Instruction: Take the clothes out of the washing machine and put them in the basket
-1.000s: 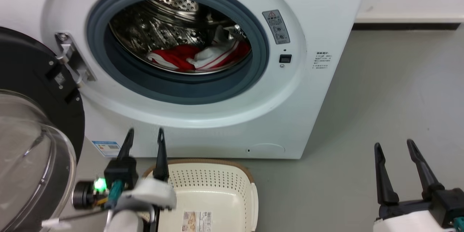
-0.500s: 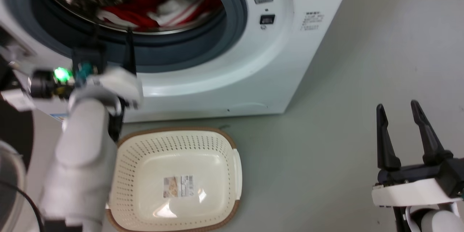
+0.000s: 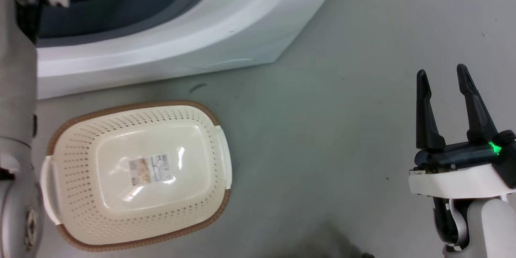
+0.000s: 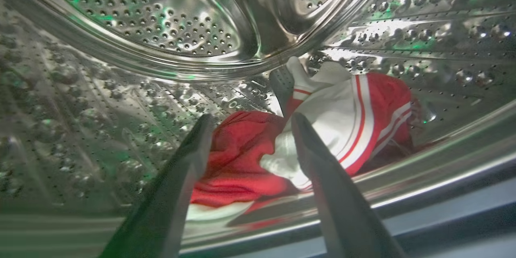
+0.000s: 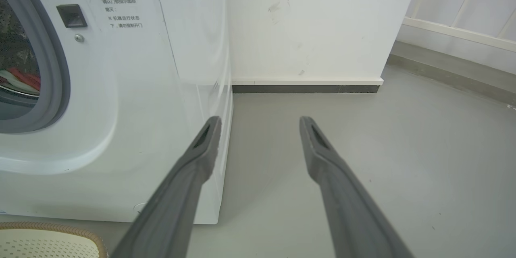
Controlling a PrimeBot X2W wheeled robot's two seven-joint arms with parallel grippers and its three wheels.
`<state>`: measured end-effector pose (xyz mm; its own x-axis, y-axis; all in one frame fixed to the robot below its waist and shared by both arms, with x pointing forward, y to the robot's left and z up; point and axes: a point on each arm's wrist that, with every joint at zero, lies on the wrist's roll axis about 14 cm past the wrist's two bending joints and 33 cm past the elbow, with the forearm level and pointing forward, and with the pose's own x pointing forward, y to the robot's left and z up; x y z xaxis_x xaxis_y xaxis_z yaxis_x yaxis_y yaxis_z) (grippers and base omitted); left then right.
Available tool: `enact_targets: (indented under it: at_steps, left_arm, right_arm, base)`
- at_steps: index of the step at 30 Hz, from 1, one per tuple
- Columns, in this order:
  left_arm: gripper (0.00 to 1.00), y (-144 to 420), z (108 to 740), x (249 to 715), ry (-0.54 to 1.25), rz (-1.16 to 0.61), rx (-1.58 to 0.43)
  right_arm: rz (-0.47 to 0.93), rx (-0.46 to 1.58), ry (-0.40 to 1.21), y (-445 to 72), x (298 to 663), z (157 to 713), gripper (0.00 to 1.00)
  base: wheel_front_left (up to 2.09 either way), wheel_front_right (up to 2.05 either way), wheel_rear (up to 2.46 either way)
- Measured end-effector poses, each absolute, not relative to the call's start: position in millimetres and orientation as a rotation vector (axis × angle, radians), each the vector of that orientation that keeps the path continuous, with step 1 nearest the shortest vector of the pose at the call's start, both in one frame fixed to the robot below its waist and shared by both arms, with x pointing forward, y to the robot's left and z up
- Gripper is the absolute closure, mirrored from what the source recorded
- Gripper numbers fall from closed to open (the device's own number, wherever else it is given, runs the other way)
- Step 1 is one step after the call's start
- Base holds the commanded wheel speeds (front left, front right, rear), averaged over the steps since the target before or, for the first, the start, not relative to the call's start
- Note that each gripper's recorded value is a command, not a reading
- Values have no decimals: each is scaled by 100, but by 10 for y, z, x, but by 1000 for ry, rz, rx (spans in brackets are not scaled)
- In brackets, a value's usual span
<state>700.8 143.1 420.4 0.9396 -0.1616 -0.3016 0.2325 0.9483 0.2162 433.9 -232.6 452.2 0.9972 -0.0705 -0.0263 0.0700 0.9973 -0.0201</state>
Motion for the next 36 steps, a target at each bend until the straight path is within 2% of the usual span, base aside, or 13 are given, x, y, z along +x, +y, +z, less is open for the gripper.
enact_targets:
  at_steps: [11,21,32,33,34,35,36]
  left_arm:
    - [0,1056,3676,7459,468,-276,232]
    - [0,851,3074,7527,669,-312,223]
    - [0,822,2939,7541,731,-323,226]
    - [15,823,2943,7542,729,-324,230]
    - [91,826,2948,7543,728,-325,232]
    - [100,831,2952,7543,728,-325,235]
    - [100,830,2960,7545,724,-326,234]
  right_arm:
    - [-102,-23,119,-2445,4383,4156,0]
    - [-135,-22,182,-2555,4362,3925,0]
    - [-142,-21,191,-2585,4378,3880,0]
    - [-142,-21,190,-2584,4380,3882,0]
    - [-141,-21,188,-2582,4383,3886,0]
    - [-140,-21,187,-2579,4384,3890,0]
    - [-140,-20,186,-2578,4385,3896,0]
  base:
    - [0,0,0]
    - [0,0,0]
    - [0,0,0]
    - [0,0,0]
    - [0,0,0]
    - [0,0,0]
    - [0,0,0]
